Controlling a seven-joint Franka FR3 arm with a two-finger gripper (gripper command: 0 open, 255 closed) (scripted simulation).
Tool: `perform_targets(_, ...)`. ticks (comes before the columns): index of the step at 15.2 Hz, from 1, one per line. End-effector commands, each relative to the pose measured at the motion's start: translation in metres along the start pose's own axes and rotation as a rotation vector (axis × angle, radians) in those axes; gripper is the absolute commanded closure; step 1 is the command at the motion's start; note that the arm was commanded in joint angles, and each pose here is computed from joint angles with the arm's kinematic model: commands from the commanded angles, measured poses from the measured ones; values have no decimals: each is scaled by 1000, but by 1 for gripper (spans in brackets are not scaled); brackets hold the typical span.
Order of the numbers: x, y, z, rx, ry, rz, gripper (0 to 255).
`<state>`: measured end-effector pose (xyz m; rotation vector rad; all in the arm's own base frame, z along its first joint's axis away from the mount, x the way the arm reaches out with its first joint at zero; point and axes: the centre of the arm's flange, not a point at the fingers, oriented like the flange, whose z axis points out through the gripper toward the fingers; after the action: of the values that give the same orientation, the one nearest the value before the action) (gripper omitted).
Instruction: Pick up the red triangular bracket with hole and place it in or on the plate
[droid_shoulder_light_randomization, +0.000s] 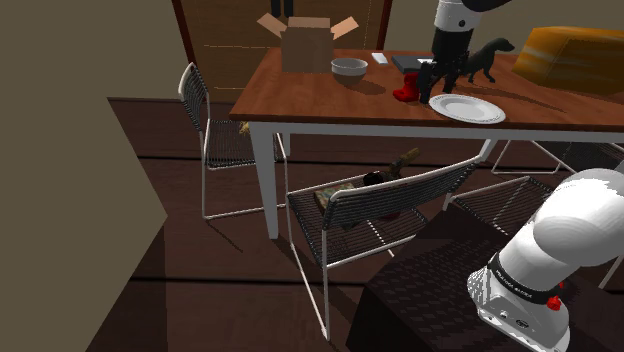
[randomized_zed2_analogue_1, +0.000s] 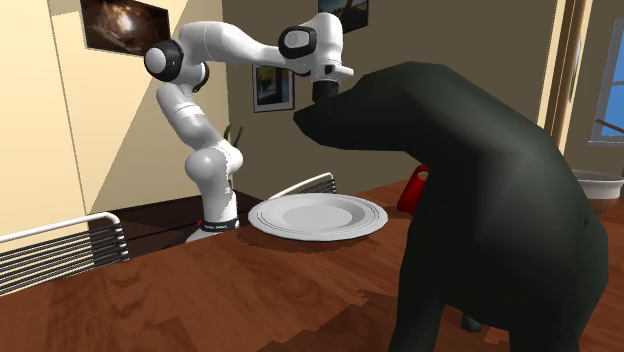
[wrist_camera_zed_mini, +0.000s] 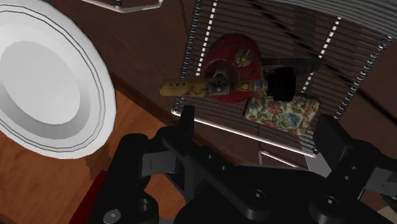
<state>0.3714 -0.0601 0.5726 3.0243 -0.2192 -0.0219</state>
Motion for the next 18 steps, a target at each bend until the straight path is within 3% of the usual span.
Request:
perform_targets(1,19,21,4,11,-11,1,0)
perform_targets(18,198,185,35,107,-101,10,0)
